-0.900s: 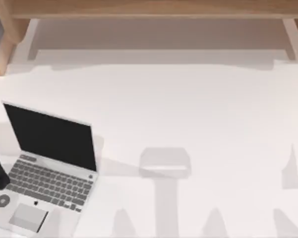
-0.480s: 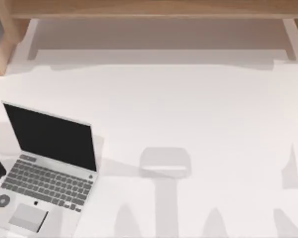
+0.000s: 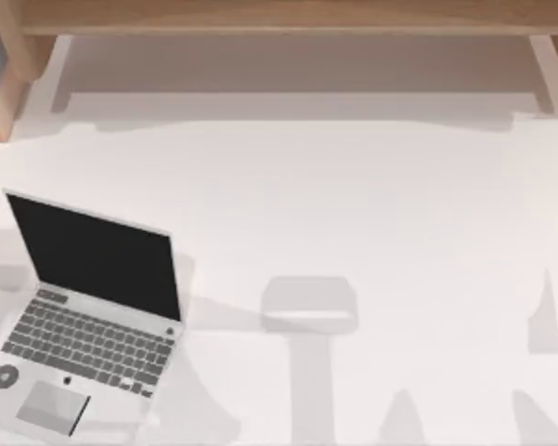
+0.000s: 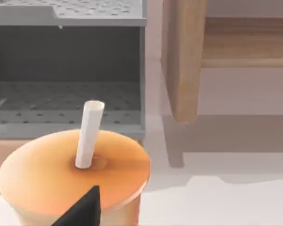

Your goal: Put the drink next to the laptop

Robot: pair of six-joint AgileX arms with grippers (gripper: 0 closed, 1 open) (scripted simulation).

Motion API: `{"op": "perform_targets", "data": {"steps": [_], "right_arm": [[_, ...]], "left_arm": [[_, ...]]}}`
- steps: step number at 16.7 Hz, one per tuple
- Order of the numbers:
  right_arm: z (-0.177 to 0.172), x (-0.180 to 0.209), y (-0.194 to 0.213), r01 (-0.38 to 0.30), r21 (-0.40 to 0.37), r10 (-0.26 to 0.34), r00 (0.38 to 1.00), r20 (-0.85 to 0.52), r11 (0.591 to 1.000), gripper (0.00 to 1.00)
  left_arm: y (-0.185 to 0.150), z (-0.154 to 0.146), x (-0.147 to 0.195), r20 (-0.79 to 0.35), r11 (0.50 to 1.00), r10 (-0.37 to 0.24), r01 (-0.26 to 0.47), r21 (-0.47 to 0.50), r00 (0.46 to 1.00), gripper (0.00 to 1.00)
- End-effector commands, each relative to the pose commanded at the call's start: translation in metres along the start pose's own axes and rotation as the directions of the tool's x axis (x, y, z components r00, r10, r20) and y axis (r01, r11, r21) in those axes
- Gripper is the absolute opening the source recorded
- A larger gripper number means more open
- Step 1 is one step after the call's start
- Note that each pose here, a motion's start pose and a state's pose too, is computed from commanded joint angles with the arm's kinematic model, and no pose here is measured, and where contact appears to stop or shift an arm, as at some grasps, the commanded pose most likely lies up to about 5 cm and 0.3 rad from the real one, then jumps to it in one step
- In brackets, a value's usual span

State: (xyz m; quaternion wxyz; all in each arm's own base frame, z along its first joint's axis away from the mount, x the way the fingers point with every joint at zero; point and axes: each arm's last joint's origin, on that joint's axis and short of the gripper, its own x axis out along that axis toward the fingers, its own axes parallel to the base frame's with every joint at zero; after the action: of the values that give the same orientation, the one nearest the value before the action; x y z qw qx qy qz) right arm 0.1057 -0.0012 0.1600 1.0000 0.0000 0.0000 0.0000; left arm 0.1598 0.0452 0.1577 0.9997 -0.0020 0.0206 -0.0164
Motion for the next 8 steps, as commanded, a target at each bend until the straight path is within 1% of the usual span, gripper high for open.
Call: {"op": "perform_targets", "data": {"steps": [5, 8], "right_arm": [[0.0, 0.0, 0.0, 0.0, 0.0, 0.0, 1.0, 0.0, 1.0, 1.0], [0.0, 0.0, 0.0, 0.0, 0.0, 0.0, 1.0, 0.0, 1.0, 1.0]], "left_arm": [[0.035, -0.037, 0.012, -0.076, 0.999, -0.006, 0.004, -0.034, 0.997, 1.0], [0.051, -0.052, 0.011, -0.083, 0.999, -0.004, 0.001, -0.036, 0.997, 1.0]]}}
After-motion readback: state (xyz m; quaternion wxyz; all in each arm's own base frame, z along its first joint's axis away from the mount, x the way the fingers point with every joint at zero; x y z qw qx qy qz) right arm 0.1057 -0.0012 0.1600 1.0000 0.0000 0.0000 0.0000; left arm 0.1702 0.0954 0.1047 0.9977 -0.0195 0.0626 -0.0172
